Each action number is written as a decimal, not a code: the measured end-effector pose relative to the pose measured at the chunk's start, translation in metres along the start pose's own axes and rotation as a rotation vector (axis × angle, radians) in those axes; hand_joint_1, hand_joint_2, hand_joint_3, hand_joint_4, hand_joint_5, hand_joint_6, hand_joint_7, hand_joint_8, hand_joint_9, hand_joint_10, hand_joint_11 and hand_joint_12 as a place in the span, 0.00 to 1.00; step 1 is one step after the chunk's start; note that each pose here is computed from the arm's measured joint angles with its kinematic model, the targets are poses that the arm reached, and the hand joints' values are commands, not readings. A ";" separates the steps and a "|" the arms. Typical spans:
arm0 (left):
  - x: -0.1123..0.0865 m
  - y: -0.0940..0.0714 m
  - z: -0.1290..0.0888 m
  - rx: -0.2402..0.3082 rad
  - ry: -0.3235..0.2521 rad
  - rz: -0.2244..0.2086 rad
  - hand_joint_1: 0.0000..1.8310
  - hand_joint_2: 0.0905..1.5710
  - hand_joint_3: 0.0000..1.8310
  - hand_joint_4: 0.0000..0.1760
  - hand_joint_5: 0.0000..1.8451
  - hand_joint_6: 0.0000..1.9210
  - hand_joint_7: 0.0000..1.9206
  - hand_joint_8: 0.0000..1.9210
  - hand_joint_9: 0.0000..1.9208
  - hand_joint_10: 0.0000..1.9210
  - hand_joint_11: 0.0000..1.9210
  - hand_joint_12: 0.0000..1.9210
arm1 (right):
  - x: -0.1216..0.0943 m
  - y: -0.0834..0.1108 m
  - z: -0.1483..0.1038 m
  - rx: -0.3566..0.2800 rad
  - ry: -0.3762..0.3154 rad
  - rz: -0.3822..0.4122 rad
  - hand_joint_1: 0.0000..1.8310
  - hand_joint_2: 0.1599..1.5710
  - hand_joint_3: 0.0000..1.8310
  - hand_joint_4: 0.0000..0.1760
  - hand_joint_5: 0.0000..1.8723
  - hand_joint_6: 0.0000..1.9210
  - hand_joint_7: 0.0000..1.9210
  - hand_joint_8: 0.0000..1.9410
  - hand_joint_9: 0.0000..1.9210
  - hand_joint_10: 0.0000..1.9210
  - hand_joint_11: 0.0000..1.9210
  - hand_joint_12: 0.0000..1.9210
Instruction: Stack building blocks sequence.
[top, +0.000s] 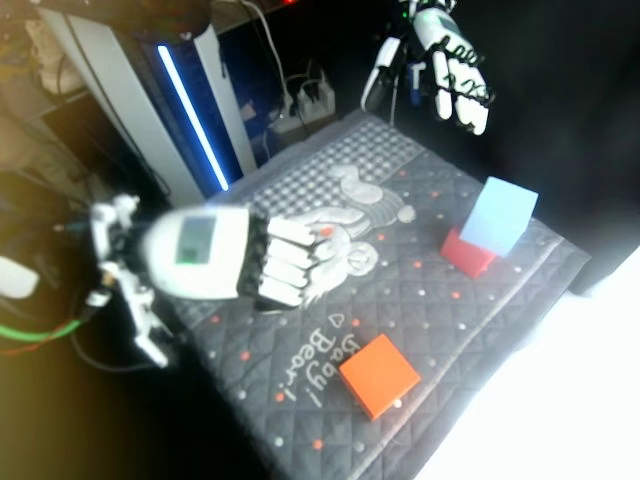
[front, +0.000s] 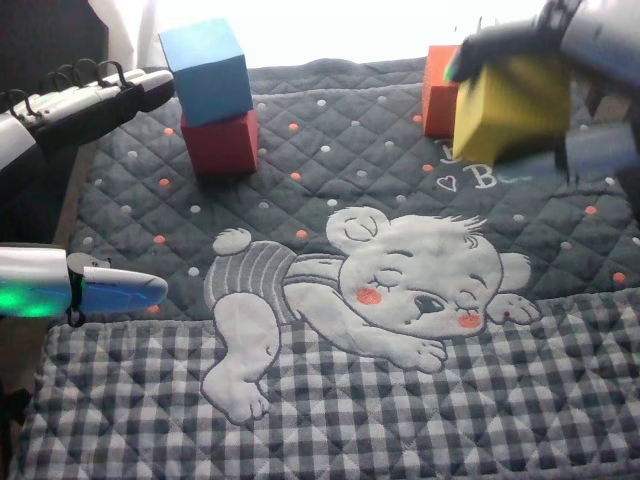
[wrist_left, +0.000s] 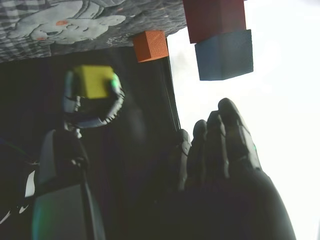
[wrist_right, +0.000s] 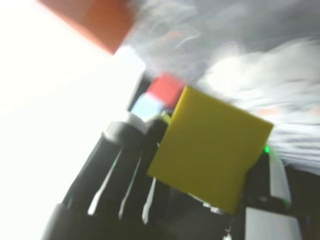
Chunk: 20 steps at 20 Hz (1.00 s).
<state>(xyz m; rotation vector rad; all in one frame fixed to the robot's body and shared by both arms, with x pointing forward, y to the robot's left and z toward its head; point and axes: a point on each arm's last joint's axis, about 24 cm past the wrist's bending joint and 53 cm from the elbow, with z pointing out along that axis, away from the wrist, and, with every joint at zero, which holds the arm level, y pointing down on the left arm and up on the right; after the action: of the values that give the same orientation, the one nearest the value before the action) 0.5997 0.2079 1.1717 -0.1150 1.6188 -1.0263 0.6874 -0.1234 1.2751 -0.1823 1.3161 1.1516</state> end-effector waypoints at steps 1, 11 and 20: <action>0.000 0.000 0.000 -0.001 0.000 0.000 0.42 0.51 0.00 0.44 0.09 0.00 0.05 0.00 0.04 0.01 0.00 0.31 | -0.013 -0.004 0.005 0.013 -0.034 -0.029 0.69 0.69 0.00 0.00 0.44 0.58 0.56 0.52 0.64 0.67 0.59 0.82; 0.004 0.001 0.003 0.011 0.019 -0.007 0.45 0.51 0.00 0.35 0.10 0.00 0.06 0.00 0.05 0.00 0.00 0.33 | -0.067 -0.049 0.065 0.180 -0.128 -0.073 0.68 0.71 0.00 0.00 0.41 0.58 0.52 0.62 0.60 0.65 0.51 0.71; 0.006 -0.002 0.006 0.027 0.022 -0.011 0.45 0.52 0.00 0.38 0.08 0.00 0.04 0.00 0.05 0.00 0.00 0.33 | -0.042 -0.079 0.078 0.271 -0.074 -0.043 0.69 0.66 0.00 0.00 0.48 0.54 0.58 0.48 0.61 0.63 0.60 0.71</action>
<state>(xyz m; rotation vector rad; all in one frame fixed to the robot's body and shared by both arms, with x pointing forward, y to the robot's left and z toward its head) 0.6017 0.1999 1.1689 -0.0946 1.6252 -1.0607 0.8043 -0.1315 1.2968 0.0302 1.3808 0.9239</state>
